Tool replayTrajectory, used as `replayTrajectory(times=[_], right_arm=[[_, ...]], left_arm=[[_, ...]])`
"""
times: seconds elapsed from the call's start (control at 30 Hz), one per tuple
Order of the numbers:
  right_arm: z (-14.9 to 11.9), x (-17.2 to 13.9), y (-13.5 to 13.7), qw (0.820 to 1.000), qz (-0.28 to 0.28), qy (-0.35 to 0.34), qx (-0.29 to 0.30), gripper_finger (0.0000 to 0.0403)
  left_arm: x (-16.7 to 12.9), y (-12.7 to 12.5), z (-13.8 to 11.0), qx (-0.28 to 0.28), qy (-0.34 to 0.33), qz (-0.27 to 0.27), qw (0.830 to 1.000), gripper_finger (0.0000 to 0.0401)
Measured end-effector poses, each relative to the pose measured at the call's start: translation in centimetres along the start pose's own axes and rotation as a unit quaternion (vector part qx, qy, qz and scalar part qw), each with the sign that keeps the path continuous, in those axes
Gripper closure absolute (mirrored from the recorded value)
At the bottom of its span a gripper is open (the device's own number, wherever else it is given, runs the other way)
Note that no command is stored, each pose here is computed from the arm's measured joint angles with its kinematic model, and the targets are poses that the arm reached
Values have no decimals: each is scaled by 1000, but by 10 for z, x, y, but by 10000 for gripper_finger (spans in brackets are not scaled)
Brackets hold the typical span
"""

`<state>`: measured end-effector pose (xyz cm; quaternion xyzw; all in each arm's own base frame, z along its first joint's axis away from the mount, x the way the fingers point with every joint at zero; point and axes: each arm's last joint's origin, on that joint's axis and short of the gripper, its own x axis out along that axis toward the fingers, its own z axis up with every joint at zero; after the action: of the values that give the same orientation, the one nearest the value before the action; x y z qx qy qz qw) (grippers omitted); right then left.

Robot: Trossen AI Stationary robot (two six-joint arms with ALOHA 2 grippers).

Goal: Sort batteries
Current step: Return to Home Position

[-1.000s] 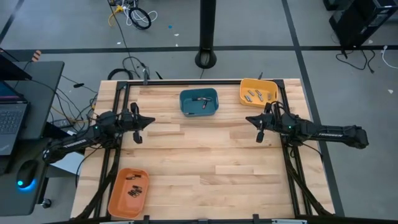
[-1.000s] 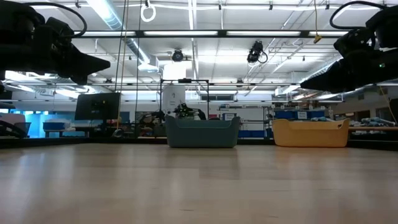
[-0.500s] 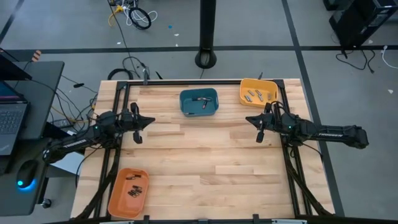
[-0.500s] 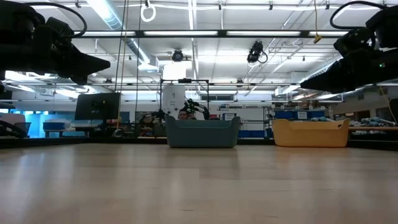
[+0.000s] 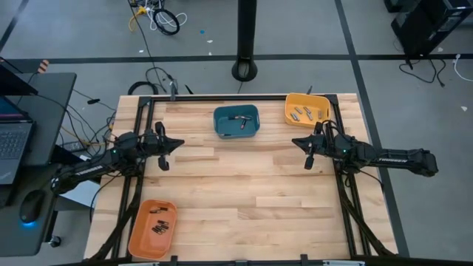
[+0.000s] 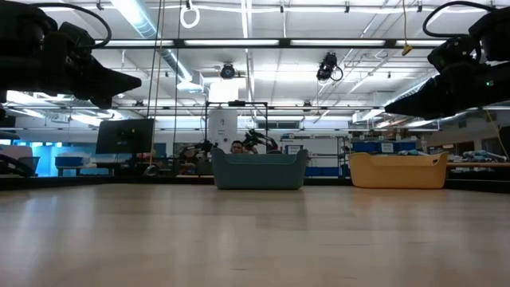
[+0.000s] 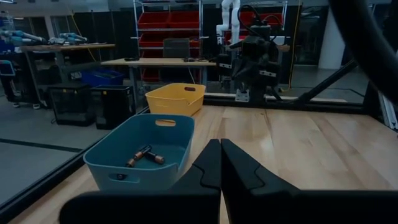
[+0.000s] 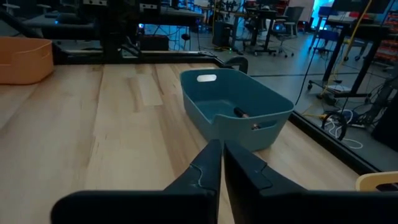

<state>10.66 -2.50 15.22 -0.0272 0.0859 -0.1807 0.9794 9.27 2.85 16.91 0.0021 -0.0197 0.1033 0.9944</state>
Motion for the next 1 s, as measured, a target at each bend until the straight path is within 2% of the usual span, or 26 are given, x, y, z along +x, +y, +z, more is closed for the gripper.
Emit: replayTrajectory(times=[1.0], right_arm=[[0, 0, 0, 1000, 0, 0, 0, 373]], left_arm=[[0, 0, 0, 0, 0, -1, 1000, 386]])
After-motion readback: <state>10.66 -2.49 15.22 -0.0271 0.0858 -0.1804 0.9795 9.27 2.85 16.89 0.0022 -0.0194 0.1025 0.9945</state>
